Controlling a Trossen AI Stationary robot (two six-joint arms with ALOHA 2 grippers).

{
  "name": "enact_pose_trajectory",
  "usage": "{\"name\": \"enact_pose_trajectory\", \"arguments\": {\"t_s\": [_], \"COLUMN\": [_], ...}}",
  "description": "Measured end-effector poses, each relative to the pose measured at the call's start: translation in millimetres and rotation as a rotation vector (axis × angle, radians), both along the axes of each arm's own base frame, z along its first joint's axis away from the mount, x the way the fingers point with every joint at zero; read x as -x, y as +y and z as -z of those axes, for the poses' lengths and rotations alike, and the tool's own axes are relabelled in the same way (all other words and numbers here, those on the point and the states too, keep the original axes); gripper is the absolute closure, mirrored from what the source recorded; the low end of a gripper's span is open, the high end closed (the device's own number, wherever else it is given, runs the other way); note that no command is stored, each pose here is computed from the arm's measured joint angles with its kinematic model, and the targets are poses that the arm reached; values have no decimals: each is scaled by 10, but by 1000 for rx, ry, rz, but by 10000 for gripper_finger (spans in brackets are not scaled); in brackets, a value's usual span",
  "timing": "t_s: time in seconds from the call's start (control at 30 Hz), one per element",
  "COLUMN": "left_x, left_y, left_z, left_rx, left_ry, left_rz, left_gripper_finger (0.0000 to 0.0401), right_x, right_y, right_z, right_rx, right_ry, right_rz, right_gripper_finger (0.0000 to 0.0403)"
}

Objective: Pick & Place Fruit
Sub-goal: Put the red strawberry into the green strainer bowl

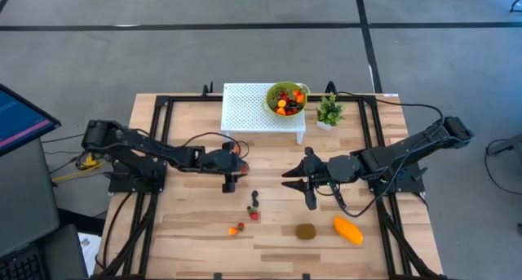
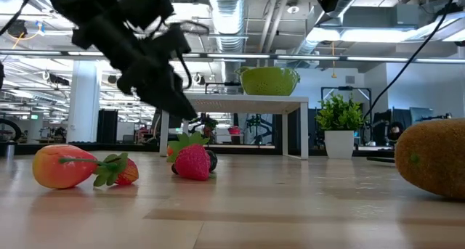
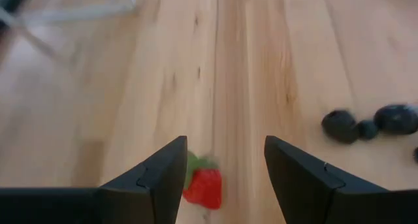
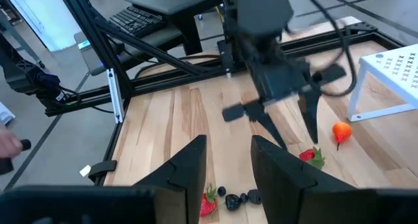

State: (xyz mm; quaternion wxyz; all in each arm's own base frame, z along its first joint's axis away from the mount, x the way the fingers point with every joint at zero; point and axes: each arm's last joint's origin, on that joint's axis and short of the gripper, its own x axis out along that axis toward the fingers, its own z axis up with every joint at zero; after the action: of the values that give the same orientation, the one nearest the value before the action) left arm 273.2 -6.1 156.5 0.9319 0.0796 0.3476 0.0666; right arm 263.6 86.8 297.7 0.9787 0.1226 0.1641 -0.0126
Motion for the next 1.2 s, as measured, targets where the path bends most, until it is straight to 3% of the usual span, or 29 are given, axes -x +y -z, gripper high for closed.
{"name": "enact_pose_trajectory", "arguments": {"t_s": [0.17, 0.4, 0.93, 1.1, 1.2], "left_x": [-74, -145, -147, -139, -101], "left_y": [4, 29, 100, 40, 41], "left_z": [306, 426, 409, 212, 33], "left_rx": [-9, -45, -60, -36, -82], "left_ry": [85, 72, 55, -26, -71], "left_rz": [-9, -52, -88, -44, -12], "left_gripper_finger": [206, 210, 229, 233, 234], "right_x": [1, 3, 3, 2, 1], "right_y": [1, 4, 4, 4, 0], "right_z": [1, 4, 4, 3, 3], "right_rx": [0, 2, 5, 6, 5], "right_ry": [1, 4, 4, 3, 3], "right_rz": [0, -2, -3, -3, -1], "right_gripper_finger": [288, 288, 288, 288, 288]}}
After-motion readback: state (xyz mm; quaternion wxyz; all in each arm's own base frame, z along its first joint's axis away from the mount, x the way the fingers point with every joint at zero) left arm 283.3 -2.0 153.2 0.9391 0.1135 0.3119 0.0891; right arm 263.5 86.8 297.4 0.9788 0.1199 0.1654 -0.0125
